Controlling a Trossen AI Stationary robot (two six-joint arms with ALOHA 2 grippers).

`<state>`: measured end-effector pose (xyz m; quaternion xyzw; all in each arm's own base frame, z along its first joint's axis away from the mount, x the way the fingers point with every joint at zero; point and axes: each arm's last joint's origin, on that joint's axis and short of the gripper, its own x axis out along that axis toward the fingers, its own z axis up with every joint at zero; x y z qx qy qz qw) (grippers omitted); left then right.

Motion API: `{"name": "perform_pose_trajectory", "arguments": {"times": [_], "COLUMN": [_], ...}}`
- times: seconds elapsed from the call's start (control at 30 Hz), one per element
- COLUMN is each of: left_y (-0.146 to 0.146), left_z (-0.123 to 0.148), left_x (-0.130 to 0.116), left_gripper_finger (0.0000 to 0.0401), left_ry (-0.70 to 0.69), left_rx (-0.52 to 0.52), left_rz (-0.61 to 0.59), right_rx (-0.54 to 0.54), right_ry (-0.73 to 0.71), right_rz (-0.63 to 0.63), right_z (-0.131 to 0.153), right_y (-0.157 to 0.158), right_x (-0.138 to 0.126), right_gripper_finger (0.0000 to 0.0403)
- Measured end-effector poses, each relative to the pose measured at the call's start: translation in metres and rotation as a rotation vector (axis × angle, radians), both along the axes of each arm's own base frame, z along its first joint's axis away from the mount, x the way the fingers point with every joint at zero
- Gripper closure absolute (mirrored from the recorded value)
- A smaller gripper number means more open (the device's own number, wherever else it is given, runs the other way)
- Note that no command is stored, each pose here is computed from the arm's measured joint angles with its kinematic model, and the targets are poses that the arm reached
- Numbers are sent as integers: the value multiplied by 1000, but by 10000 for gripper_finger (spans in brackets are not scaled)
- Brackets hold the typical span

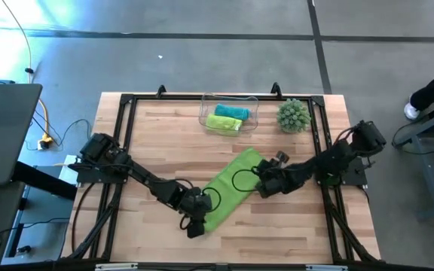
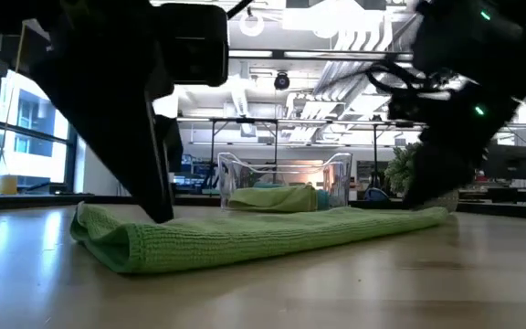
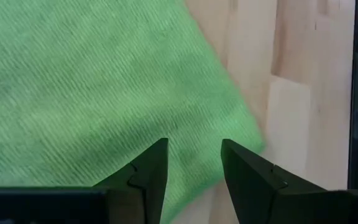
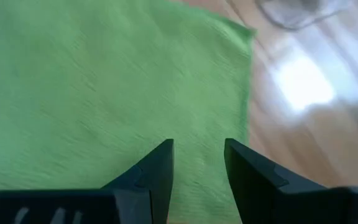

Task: Roll microfiber towels into tight, uniform cylinder then place into a basket
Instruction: Roll the green microfiber cloth

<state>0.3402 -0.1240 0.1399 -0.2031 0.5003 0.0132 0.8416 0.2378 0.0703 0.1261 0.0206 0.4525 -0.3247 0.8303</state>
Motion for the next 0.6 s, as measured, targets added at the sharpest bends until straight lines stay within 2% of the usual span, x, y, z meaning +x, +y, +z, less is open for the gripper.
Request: {"name": "perform_pose_trajectory", "arguments": {"times": [0.13,0.27,0.37,0.43,0.5,0.6], "left_y": [7,13,16,16,17,20], "left_z": [8,6,3,1,-1,-7], "left_x": [-2,-8,-9,-9,-8,-7], "left_gripper_finger": [261,261,261,261,261,261], "left_ry": [1,29,29,30,33,55], "left_rx": [44,218,385,453,474,442], "left_rz": [-11,-92,-198,-257,-290,-280], "right_rx": [168,355,423,438,461,459], "right_ry": [-127,-282,-384,-421,-460,-491], "right_rz": [-53,-145,-116,-77,-53,-44], "right_z": [25,37,35,30,25,15], "right_y": [4,16,30,37,46,53], "right_x": [11,21,30,35,41,46], "right_gripper_finger": [268,268,268,268,268,268]}}
